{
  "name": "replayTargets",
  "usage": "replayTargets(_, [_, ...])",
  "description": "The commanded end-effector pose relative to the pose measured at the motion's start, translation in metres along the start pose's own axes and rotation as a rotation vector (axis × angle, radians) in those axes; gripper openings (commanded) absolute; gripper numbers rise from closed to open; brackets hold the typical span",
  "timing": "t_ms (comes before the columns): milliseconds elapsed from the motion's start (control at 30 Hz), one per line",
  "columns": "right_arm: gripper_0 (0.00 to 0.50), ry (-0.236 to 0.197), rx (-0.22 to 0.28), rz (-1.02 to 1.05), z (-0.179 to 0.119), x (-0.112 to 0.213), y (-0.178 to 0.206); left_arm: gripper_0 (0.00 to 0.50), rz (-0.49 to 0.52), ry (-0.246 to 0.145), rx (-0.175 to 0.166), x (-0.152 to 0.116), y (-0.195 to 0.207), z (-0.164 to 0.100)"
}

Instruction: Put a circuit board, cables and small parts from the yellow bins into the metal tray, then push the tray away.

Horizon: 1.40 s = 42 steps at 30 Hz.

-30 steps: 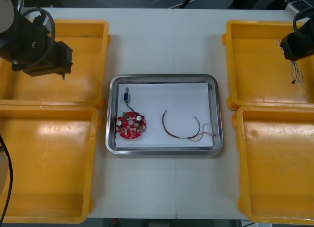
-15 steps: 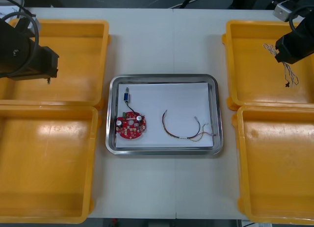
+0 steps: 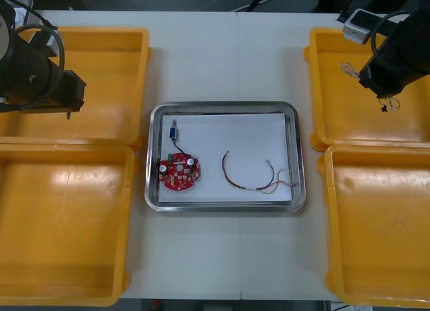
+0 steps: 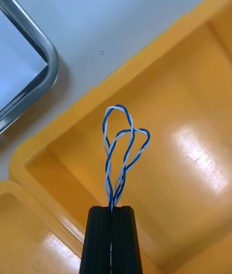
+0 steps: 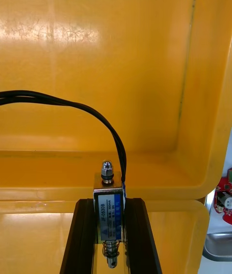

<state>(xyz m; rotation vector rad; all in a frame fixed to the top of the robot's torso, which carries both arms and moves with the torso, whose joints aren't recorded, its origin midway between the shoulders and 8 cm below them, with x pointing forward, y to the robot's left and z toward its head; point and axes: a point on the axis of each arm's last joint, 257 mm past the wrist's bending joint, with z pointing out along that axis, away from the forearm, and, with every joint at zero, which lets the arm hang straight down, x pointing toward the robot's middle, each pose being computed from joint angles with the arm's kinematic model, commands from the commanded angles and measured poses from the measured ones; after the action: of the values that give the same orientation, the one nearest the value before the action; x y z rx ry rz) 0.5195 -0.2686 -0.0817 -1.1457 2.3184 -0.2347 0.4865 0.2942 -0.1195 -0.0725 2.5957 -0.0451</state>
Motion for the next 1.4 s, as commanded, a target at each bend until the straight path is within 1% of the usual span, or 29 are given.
replayTargets(33, [0.000, -0.017, 0.011, -0.117, 0.002, -0.019, 0.019, 0.000, -0.024, -0.021, -0.051, -0.001, 0.016, -0.009])
replayTargets(167, [0.000, -0.046, -0.013, -0.192, 0.009, -0.036, 0.042, 0.000, -0.025, -0.021, -0.050, -0.001, 0.016, -0.009])
replayTargets(300, [0.000, -0.052, -0.019, -0.247, 0.016, -0.045, 0.059, 0.000, -0.027, -0.021, -0.050, -0.001, 0.016, -0.009])
replayTargets(533, [0.000, -0.073, -0.014, -0.317, 0.028, -0.060, 0.081, 0.000, -0.029, -0.021, -0.051, -0.001, 0.016, -0.009])
replayTargets(767, [0.000, -0.092, 0.003, -0.366, 0.044, -0.073, 0.098, 0.000, -0.029, -0.023, -0.051, -0.002, 0.016, -0.010])
replayTargets(933, [0.000, -0.091, 0.022, -0.401, 0.056, -0.078, 0.110, 0.000, -0.031, -0.023, -0.051, -0.002, 0.016, -0.010])
replayTargets(1000, [0.000, -0.087, 0.022, -0.412, 0.060, -0.080, 0.115, 0.000, -0.029, -0.023, -0.051, -0.002, 0.016, -0.010])
replayTargets(1133, [0.000, -0.086, -0.006, -0.417, 0.070, -0.084, 0.130, 0.000, -0.029, -0.023, -0.051, -0.002, 0.016, -0.010])
replayTargets(1200, [0.000, -0.083, -0.011, -0.423, 0.074, -0.085, 0.135, 0.000, -0.028, -0.023, -0.051, -0.001, 0.016, -0.009])
replayTargets(1400, [0.000, -0.058, 0.047, -0.505, 0.084, -0.102, 0.154, 0.000, -0.029, -0.023, -0.051, -0.002, 0.016, -0.010])
